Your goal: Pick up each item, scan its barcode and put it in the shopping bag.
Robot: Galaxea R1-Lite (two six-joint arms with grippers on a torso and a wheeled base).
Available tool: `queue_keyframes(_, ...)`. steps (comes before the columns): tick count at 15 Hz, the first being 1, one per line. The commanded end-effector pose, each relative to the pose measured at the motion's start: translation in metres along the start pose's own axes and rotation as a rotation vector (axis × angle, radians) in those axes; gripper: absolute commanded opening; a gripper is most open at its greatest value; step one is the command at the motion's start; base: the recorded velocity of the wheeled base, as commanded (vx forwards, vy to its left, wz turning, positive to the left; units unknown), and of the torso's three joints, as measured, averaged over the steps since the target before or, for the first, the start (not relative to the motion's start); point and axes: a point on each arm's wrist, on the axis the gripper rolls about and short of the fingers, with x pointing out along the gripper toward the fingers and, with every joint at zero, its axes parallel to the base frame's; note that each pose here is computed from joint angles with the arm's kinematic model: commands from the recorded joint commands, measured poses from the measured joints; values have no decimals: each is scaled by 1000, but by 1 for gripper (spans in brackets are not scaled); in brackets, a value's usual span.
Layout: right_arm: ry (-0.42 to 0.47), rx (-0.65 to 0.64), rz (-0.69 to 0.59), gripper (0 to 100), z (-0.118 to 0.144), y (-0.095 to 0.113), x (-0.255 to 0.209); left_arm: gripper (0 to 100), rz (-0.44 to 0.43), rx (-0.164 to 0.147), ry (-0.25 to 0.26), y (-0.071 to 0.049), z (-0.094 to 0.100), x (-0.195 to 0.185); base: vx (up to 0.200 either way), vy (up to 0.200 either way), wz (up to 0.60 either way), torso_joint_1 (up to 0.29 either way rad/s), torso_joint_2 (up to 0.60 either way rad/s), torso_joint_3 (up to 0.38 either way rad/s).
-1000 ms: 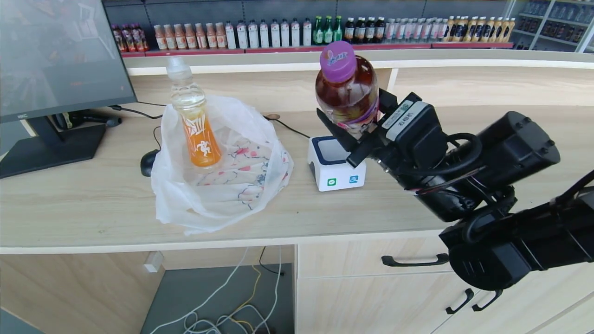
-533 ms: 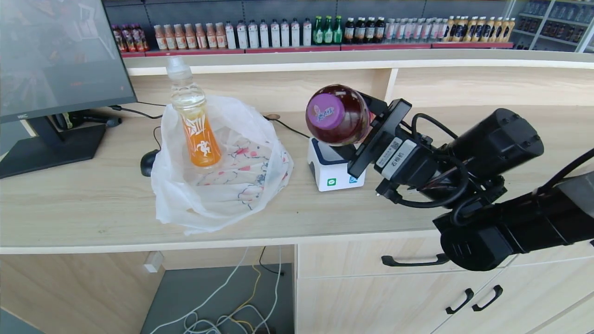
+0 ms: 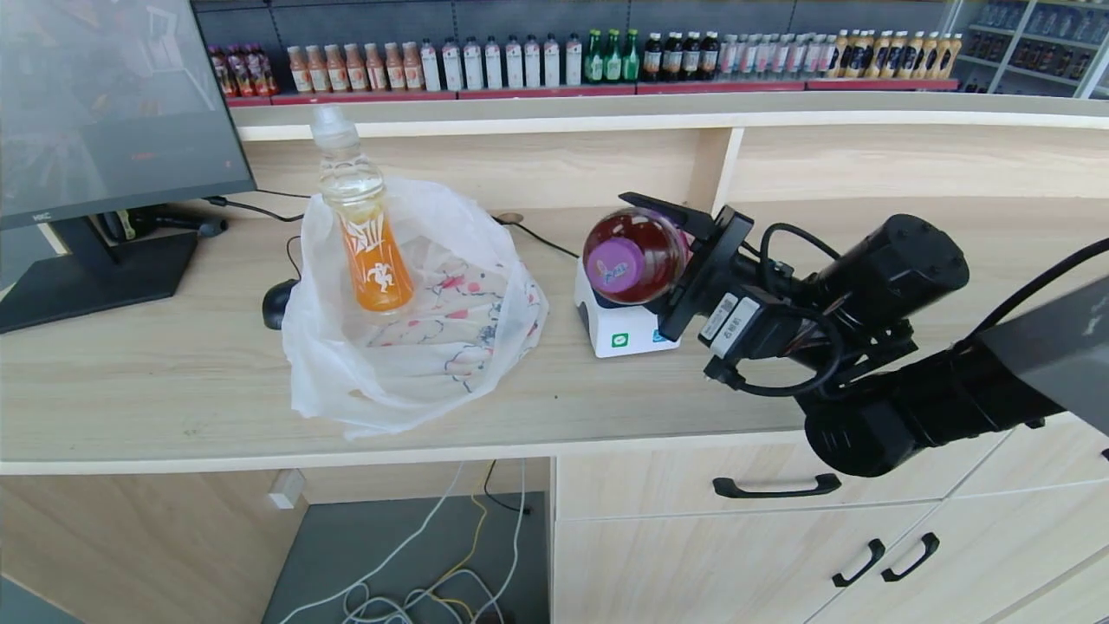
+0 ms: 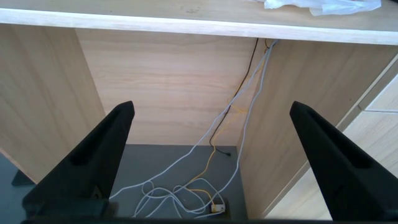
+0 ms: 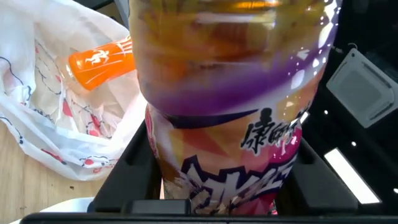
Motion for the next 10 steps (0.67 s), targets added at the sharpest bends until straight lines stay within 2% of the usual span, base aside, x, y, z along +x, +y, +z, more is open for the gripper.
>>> queue_keyframes(1, 6, -2, 12, 0, -10, 9, 0, 100, 0, 0, -1, 0, 0, 0, 0, 0, 0, 0, 0, 0)
queue_keyframes(10, -5, 2, 51, 0, -19, 24, -3, 100, 0, 0, -1, 0, 0, 0, 0, 0, 0, 0, 0, 0)
